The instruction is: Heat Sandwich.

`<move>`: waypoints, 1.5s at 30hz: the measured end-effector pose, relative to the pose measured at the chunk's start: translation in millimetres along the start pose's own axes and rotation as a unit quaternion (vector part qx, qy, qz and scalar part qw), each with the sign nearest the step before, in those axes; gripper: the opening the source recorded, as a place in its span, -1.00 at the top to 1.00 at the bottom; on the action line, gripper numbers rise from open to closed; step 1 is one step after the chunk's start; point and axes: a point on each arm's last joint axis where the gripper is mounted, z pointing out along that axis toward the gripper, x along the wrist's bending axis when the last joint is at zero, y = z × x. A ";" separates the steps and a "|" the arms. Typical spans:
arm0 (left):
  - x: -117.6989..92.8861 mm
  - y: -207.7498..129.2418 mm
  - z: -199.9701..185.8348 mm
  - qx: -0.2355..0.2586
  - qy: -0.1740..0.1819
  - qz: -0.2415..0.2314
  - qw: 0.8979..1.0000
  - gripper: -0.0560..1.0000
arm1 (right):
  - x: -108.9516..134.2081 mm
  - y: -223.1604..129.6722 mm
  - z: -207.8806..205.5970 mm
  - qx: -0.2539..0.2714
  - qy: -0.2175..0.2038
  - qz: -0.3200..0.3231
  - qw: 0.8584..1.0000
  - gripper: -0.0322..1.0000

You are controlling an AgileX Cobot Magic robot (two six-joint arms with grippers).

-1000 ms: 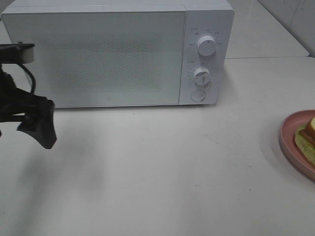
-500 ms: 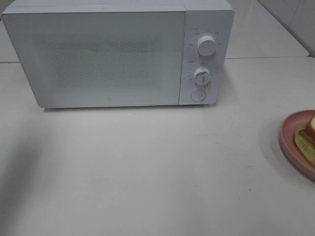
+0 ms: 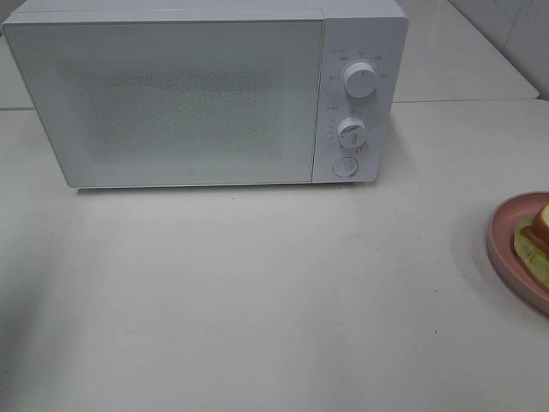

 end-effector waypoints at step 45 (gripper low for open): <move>2.4 -185.2 -31.5 -0.443 0.003 0.062 0.894 -0.94 | 0.0 0.0 0.0 0.000 0.000 0.000 1.000 -0.53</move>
